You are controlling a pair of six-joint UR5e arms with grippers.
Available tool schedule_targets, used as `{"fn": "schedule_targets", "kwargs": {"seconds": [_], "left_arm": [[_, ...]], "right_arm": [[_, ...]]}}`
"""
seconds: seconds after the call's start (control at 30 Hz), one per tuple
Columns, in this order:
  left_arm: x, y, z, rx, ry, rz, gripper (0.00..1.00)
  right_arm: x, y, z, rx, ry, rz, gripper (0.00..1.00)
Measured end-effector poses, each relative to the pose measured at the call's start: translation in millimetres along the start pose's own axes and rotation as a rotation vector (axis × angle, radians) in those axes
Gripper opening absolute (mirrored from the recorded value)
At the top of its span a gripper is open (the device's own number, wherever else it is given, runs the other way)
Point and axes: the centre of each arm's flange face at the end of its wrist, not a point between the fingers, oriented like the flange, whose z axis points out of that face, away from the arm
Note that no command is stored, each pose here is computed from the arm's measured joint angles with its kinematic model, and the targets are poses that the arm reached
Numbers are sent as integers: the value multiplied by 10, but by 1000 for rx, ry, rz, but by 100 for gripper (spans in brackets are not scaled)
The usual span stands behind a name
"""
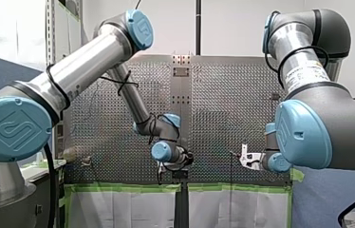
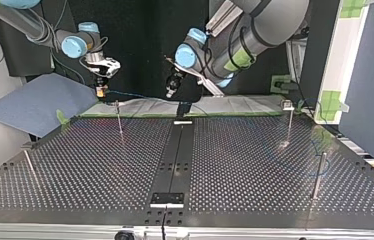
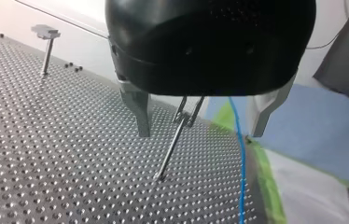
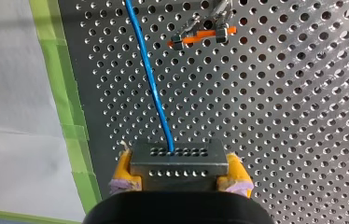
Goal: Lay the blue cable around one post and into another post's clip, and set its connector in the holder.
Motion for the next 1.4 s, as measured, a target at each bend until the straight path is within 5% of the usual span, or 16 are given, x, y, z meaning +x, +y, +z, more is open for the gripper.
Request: {"fn": "schedule_targets", "kwargs": {"seconds": [0.4,0.77,1.07,1.4], "left_arm": [[158,193,467,-1,-97,31,100],[692,394,452,-12,-80,60,100],[1058,672,457,-57,-87,33,100],[680,780,644,-59,-214,11,100]], "right_arm": [[3,-1,1,0,1,0,0],[4,22,2,-4,2,3,0],[6,32,2,-6,1,4,0],[4,32,1,-5,0,4,0]]}}
